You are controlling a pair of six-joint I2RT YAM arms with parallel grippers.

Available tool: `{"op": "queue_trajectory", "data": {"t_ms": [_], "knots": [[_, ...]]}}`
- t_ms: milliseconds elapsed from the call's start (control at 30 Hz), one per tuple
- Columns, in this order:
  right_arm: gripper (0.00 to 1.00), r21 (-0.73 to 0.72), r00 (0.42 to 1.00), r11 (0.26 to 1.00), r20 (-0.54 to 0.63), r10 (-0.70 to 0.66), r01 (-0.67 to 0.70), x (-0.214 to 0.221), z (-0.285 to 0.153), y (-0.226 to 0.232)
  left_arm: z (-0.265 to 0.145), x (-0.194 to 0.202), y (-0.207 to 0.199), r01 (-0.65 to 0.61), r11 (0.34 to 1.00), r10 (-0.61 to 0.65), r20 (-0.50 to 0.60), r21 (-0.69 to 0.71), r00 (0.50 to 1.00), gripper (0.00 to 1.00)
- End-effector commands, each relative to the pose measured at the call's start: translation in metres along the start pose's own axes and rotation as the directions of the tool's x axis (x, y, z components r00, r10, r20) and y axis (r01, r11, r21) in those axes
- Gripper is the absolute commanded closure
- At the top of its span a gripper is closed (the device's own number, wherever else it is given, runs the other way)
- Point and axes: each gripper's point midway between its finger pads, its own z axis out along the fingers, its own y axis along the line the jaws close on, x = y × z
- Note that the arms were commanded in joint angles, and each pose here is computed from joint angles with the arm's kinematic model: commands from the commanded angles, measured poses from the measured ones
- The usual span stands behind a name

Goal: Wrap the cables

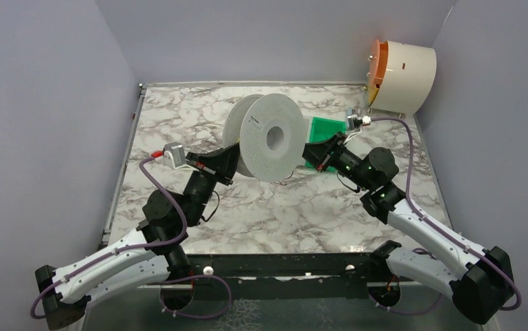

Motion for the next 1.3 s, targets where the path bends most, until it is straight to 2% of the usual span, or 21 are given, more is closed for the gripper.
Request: {"op": "queue_trajectory", "data": {"t_ms": [0,367,833,1000,1267], "knots": [[0.99,-0.110,0.997,0.993,-0.053,0.048,-0.054,0.013,-0.002,0.015,-0.001,-0.090,-0.045,0.235,0.957,-0.274,0.253,0.172,0.928,1.00],[0.99,-0.273,0.986,0.949,-0.091,0.138,-0.158,0.025,-0.014,0.043,-0.003,-0.085,-0.054,0.349,0.902,-0.408,0.231,0.255,0.883,1.00],[0.99,-0.471,0.975,0.864,-0.207,0.086,-0.176,0.059,-0.021,0.096,0.009,-0.063,-0.068,0.391,0.869,-0.451,0.161,0.303,0.878,1.00],[0.99,-0.478,0.971,0.858,-0.221,0.088,-0.186,0.065,-0.019,0.100,0.013,-0.055,-0.073,0.395,0.863,-0.452,0.133,0.316,0.882,1.00],[0.99,-0.406,0.971,0.895,-0.213,0.105,-0.186,0.065,-0.015,0.089,0.011,-0.058,-0.075,0.377,0.865,-0.439,0.135,0.331,0.888,1.00]]}}
